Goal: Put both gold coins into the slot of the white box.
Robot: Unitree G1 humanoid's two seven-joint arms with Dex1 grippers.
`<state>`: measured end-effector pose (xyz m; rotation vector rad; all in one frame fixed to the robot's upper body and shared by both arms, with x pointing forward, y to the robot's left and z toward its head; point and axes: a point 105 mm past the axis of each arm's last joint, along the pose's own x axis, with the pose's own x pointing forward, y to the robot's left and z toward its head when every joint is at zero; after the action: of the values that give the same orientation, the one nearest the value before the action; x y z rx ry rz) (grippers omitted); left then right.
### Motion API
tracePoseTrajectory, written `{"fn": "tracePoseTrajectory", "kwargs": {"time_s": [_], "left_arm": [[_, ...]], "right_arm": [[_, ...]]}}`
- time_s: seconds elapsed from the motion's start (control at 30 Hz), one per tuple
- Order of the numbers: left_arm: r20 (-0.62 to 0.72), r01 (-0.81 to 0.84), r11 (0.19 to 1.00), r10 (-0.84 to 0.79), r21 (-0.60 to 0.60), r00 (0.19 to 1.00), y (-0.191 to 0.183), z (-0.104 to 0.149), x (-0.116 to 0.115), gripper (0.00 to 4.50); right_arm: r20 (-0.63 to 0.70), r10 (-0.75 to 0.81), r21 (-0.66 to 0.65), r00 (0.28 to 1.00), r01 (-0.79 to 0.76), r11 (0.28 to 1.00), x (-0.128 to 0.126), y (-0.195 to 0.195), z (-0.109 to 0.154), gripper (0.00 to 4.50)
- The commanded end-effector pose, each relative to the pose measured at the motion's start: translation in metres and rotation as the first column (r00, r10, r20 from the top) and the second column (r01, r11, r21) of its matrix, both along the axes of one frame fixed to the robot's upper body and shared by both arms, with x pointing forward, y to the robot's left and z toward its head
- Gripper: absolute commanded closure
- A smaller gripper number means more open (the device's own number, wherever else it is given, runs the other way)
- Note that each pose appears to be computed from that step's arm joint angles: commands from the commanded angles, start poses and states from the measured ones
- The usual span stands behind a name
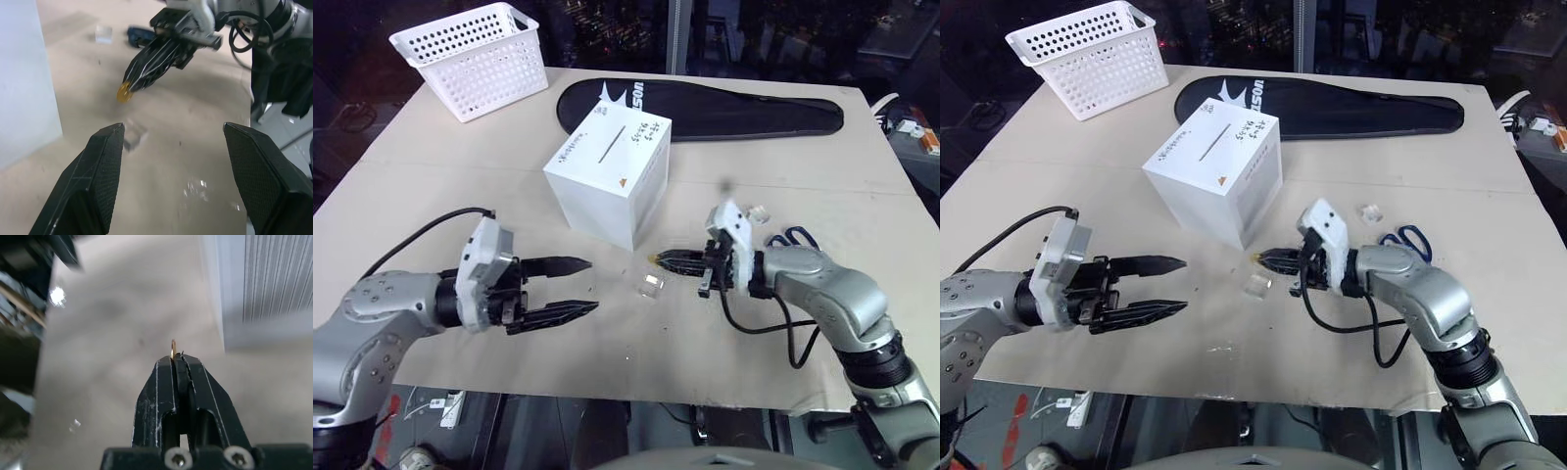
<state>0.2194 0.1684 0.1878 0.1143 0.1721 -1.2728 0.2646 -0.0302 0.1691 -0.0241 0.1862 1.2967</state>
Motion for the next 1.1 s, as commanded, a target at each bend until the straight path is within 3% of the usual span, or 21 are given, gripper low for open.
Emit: {"fn": "tracePoseTrajectory", "kwargs": {"time_s": [0.03, 0.1, 0.17, 0.23, 0.27, 0.33, 0.77, 0.8, 0.83, 0.97, 1.03, 1.1], "left_arm": [[-0.009, 0.043, 0.998, -0.043, -0.054, 0.999, -0.011, 0.009, 0.002, 1.49], [0.010, 0.067, 0.995, -0.066, -0.074, 0.998, -0.020, 0.014, 0.007, 2.05], [0.026, 0.072, 0.994, -0.070, -0.081, 0.997, -0.024, 0.017, 0.011, 2.98], [0.010, 0.096, 0.990, -0.096, -0.102, 0.995, -0.030, 0.019, 0.012, 2.98], [0.014, 0.111, 0.988, -0.110, -0.111, 0.994, -0.034, 0.020, 0.013, 3.73], [0.027, 0.117, 0.986, -0.115, -0.115, 0.993, -0.039, 0.021, 0.016, 4.42], [0.009, 0.145, 0.981, -0.145, -0.131, 0.989, -0.040, 0.025, 0.017, 4.42], [0.018, 0.133, 0.982, -0.132, -0.135, 0.991, -0.038, 0.026, 0.018, 3.91], [0.029, 0.119, 0.984, -0.116, -0.133, 0.993, -0.037, 0.027, 0.020, 3.72], [0.031, 0.113, 0.987, -0.110, -0.114, 0.993, -0.036, 0.025, 0.019, 1.88], [0.037, 0.110, 0.987, -0.106, -0.122, 0.994, -0.037, 0.025, 0.020, 2.00], [0.043, 0.106, 0.985, -0.101, -0.133, 0.994, -0.038, 0.026, 0.022, 2.47]], "right_arm": [[0.046, 0.066, 0.064, 0.997, -0.069, 0.996, -0.015, 0.000, 0.028, 4.50], [0.062, 0.082, 0.072, 0.995, -0.087, 0.994, -0.020, 0.001, 0.036, 4.50], [0.069, 0.095, 0.072, 0.993, -0.100, 0.992, -0.023, 0.002, 0.040, 4.50], [0.076, 0.114, 0.080, 0.991, -0.120, 0.990, -0.027, 0.004, 0.044, 4.50], [0.080, 0.122, 0.086, 0.989, -0.129, 0.988, -0.029, 0.005, 0.047, 4.50], [0.090, 0.131, 0.089, 0.987, -0.139, 0.986, -0.032, 0.006, 0.050, 4.50], [0.091, 0.146, 0.092, 0.985, -0.154, 0.984, -0.035, 0.005, 0.051, 4.50], [0.090, 0.140, 0.088, 0.986, -0.148, 0.985, -0.034, 0.003, 0.050, 4.50], [0.088, 0.135, 0.086, 0.987, -0.142, 0.986, -0.033, 0.002, 0.050, 4.50], [0.087, 0.126, 0.079, 0.988, -0.133, 0.988, -0.032, 0.000, 0.048, 4.50], [0.088, 0.127, 0.079, 0.988, -0.134, 0.988, -0.032, 0.000, 0.049, 4.50], [0.088, 0.130, 0.079, 0.988, -0.137, 0.987, -0.032, 0.000, 0.049, 4.50]]}}
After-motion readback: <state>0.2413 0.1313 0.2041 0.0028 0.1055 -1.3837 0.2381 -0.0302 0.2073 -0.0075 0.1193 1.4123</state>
